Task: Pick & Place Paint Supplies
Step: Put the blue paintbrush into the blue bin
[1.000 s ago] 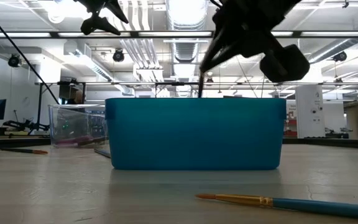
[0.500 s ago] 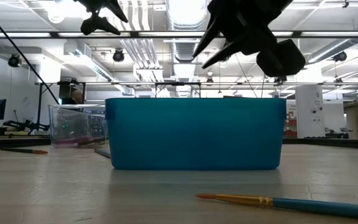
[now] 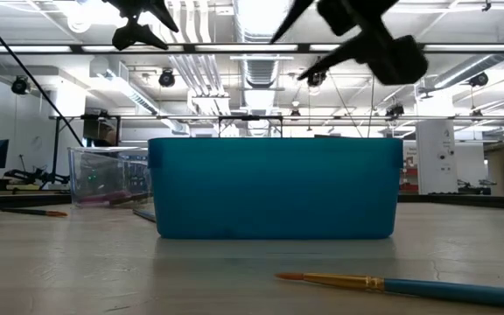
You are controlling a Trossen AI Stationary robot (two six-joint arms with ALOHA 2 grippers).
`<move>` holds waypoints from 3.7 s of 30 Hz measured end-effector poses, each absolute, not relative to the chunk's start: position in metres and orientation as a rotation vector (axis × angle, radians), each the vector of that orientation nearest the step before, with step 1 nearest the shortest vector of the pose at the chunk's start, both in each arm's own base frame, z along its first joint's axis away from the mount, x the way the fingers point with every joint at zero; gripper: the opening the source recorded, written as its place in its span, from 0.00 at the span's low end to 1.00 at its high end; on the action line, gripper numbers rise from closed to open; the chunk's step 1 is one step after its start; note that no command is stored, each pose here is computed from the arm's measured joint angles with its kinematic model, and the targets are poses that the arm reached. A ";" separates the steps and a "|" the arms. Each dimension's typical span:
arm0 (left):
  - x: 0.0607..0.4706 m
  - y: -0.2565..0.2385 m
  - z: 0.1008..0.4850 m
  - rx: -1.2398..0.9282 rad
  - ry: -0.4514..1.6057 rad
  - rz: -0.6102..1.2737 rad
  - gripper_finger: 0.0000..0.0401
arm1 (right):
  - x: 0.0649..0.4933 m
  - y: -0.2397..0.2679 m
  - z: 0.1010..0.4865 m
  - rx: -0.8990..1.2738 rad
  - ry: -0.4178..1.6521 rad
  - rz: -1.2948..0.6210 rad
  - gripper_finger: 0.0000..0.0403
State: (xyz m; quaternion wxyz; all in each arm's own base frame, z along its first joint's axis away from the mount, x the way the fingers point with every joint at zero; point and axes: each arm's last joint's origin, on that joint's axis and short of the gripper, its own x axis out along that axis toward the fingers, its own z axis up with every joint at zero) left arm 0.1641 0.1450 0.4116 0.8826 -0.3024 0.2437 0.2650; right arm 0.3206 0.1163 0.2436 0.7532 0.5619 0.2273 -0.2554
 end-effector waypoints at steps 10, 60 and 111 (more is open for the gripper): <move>0.164 0.145 0.412 -0.628 0.505 0.551 0.59 | 0.279 0.074 0.264 1.253 0.424 -0.921 0.49; 0.164 0.146 0.411 -0.668 0.494 0.604 0.59 | 0.318 -0.187 0.206 -0.487 1.310 0.191 0.49; 0.164 0.145 0.411 -0.674 0.501 0.590 0.59 | 0.308 -0.207 0.138 -0.252 1.365 0.206 0.49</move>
